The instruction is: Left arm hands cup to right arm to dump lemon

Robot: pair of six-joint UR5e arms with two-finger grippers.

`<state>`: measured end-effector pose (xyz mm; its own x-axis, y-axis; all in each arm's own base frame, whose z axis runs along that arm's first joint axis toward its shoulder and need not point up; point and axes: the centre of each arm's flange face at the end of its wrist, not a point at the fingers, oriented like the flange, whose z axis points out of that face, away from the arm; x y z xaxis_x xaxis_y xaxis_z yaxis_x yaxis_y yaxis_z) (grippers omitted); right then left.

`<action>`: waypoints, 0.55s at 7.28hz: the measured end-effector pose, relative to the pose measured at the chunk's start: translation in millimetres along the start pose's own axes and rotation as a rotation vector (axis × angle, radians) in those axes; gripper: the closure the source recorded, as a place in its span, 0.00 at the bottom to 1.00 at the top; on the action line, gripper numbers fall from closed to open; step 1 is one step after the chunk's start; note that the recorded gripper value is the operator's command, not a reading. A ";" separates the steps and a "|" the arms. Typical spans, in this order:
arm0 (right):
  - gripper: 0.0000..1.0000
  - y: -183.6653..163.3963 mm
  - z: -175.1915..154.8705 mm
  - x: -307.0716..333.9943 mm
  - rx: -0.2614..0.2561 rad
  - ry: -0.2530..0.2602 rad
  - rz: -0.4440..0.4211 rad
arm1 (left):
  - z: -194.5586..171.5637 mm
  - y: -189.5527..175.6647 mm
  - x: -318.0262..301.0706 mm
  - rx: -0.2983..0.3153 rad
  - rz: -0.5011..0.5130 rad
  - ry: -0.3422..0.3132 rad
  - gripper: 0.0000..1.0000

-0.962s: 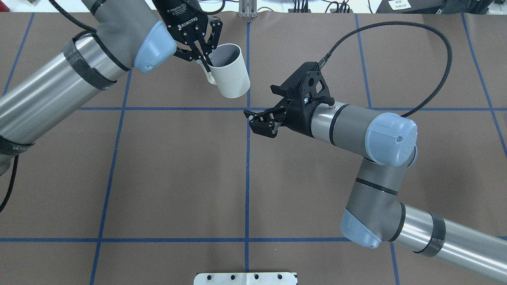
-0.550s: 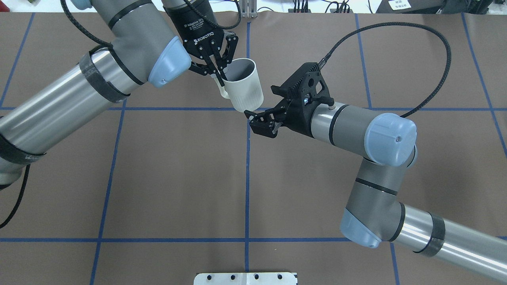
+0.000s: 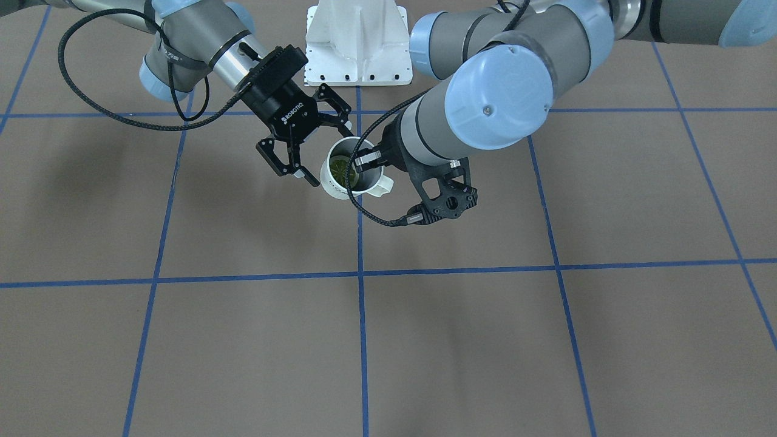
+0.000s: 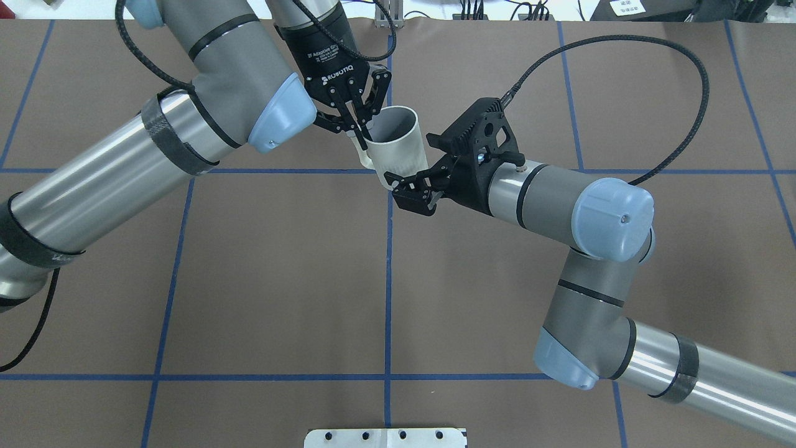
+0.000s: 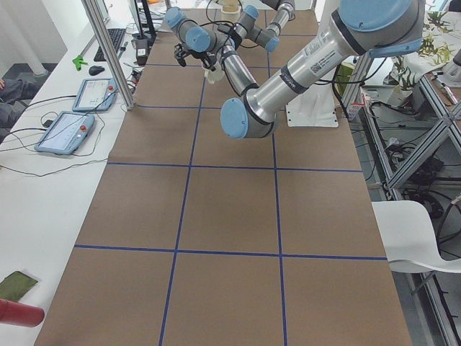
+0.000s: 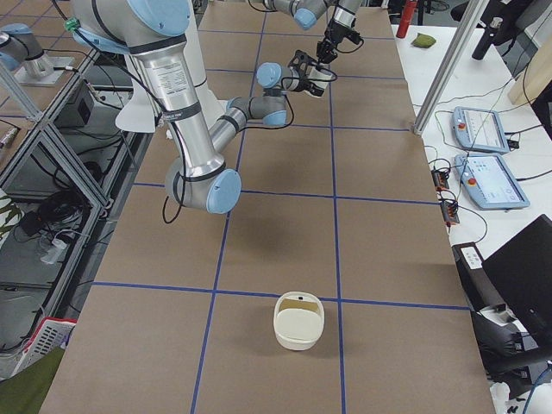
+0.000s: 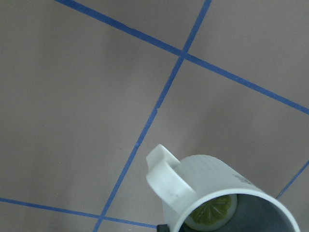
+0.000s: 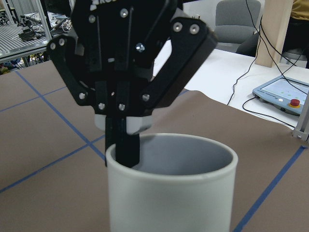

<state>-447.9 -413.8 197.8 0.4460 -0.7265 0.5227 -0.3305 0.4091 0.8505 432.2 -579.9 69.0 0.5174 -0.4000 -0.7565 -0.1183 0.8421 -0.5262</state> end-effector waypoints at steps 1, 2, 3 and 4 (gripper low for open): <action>0.02 -0.1 0.0 0.2 0.000 0.001 0.000 | 1.5 6.3 2.0 -0.004 0.006 0.001 1.00; 0.02 -0.2 0.0 0.4 0.000 0.001 0.000 | 1.8 11.7 3.3 -0.006 0.011 0.004 1.00; 0.04 -0.3 0.0 0.5 0.000 0.002 0.000 | 1.7 14.6 3.9 -0.007 0.014 0.005 1.00; 0.04 -0.2 0.1 0.4 0.000 0.002 0.001 | 1.1 16.3 4.0 -0.007 0.016 0.007 1.00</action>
<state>-447.8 -414.2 197.9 0.4470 -0.7250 0.5240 -0.3308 0.4103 0.8498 433.2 -567.4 57.8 0.5095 -0.3890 -0.7675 -0.1323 0.8460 -0.5165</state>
